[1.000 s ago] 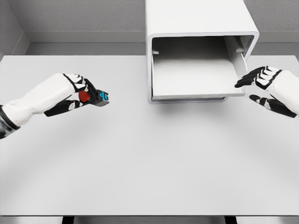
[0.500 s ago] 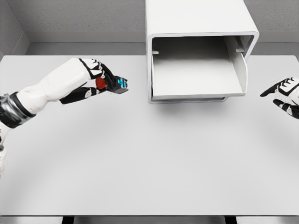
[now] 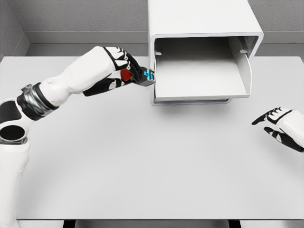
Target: Slide open multi-storey tabletop storage cabinets and put open load switch and slide close multi-storey tabletop storage cabinets
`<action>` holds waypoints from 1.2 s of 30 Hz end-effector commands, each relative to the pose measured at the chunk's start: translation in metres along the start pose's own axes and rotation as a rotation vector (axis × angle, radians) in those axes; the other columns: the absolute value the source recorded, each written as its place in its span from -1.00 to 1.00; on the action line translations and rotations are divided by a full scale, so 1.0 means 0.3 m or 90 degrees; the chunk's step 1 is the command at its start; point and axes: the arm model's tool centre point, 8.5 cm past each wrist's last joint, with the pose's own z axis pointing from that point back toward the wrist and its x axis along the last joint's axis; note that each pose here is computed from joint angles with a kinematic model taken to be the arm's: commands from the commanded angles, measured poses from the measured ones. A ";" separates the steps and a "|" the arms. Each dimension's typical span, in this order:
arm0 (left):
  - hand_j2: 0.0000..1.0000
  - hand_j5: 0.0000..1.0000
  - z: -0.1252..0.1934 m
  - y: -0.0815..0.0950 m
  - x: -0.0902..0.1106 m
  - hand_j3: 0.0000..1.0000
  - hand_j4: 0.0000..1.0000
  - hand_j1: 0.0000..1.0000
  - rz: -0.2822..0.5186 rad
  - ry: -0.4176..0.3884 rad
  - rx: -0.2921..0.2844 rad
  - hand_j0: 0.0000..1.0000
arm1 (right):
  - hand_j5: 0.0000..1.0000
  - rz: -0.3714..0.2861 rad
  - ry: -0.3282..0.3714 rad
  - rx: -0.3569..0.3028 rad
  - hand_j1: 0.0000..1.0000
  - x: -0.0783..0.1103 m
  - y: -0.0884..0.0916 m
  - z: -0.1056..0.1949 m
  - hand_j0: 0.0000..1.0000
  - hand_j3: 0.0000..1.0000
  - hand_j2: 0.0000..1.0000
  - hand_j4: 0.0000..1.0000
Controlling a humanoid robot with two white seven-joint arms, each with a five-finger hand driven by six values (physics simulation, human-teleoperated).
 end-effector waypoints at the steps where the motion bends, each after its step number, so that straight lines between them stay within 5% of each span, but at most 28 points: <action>1: -0.19 -0.19 -0.022 -0.019 0.010 -0.19 -0.19 -0.19 0.015 -0.009 0.004 -0.19 | 0.13 -0.008 0.003 0.006 0.13 0.010 0.055 -0.004 0.13 0.13 0.13 0.13; 20: -0.17 -0.17 -0.190 -0.072 0.064 -0.17 -0.17 -0.17 -0.008 -0.006 0.023 -0.17 | 0.15 -0.046 -0.017 0.021 0.15 0.066 0.130 -0.053 0.15 0.15 0.15 0.15; 25: -0.17 -0.17 -0.234 -0.078 0.052 -0.17 -0.17 -0.17 0.003 -0.005 0.029 -0.17 | 0.14 -0.056 -0.054 0.011 0.14 0.122 0.143 -0.105 0.14 0.14 0.14 0.14; 36: -0.17 -0.17 -0.260 -0.119 0.064 -0.17 -0.17 -0.17 -0.032 0.006 -0.018 -0.17 | 0.08 -0.069 -0.095 0.008 0.08 0.185 0.165 -0.169 0.08 0.08 0.08 0.08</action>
